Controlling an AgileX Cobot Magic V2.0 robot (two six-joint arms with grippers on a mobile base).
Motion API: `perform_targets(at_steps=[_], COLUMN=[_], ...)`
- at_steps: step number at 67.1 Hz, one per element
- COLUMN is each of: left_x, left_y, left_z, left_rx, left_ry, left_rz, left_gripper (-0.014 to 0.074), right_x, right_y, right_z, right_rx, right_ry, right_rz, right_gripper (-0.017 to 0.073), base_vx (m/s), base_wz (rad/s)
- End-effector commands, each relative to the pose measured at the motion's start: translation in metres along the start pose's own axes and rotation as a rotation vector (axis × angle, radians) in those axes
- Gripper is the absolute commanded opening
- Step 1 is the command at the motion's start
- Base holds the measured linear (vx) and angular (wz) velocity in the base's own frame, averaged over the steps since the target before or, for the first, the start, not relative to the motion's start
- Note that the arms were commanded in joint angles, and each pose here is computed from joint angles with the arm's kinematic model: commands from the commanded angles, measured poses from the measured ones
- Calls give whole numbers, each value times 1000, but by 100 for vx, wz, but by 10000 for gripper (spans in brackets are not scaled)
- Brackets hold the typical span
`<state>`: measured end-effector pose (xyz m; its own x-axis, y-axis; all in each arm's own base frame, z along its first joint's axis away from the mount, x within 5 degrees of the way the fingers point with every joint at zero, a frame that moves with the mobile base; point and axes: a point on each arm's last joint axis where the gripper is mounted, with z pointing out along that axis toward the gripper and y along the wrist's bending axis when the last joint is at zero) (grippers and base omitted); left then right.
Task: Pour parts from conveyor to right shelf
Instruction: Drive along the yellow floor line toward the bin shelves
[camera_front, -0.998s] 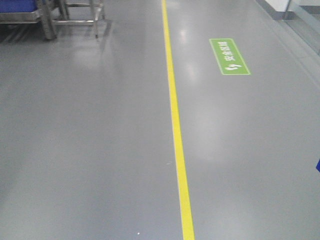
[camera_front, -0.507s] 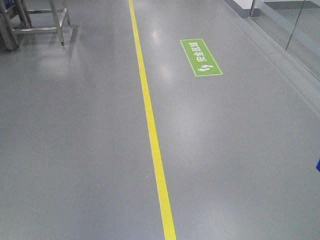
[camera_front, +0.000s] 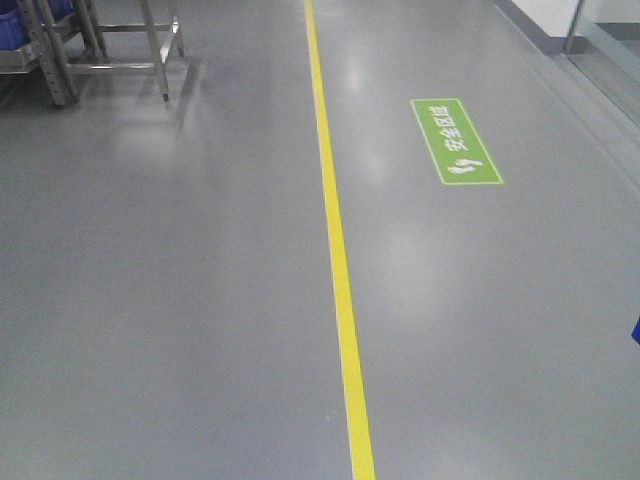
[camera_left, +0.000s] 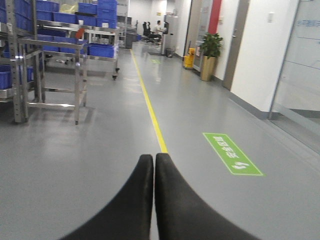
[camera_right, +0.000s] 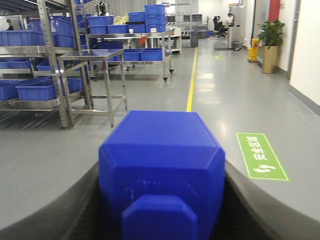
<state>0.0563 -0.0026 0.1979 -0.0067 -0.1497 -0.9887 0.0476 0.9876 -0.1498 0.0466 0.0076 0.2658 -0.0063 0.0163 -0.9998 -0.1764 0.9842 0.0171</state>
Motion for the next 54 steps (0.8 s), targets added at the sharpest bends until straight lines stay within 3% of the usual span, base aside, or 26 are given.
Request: perform_targets(at_steps=[1, 25, 54], left_x=[0, 0, 0], left_y=[0, 0, 0], left_z=[0, 0, 0], left_rx=[15, 15, 15], left_ry=[-61, -61, -61], left_rz=[-13, -13, -13], left_gripper=[-6, -6, -6], right_x=[-16, -16, -16], right_y=[0, 0, 0], right_z=[-1, -1, -1], right_rx=[1, 1, 1], right_ry=[-93, -93, -93], right_rz=[-11, -11, -11], right_gripper=[-4, -4, -4], base_vx=[50, 53, 63], base_wz=[27, 17, -4])
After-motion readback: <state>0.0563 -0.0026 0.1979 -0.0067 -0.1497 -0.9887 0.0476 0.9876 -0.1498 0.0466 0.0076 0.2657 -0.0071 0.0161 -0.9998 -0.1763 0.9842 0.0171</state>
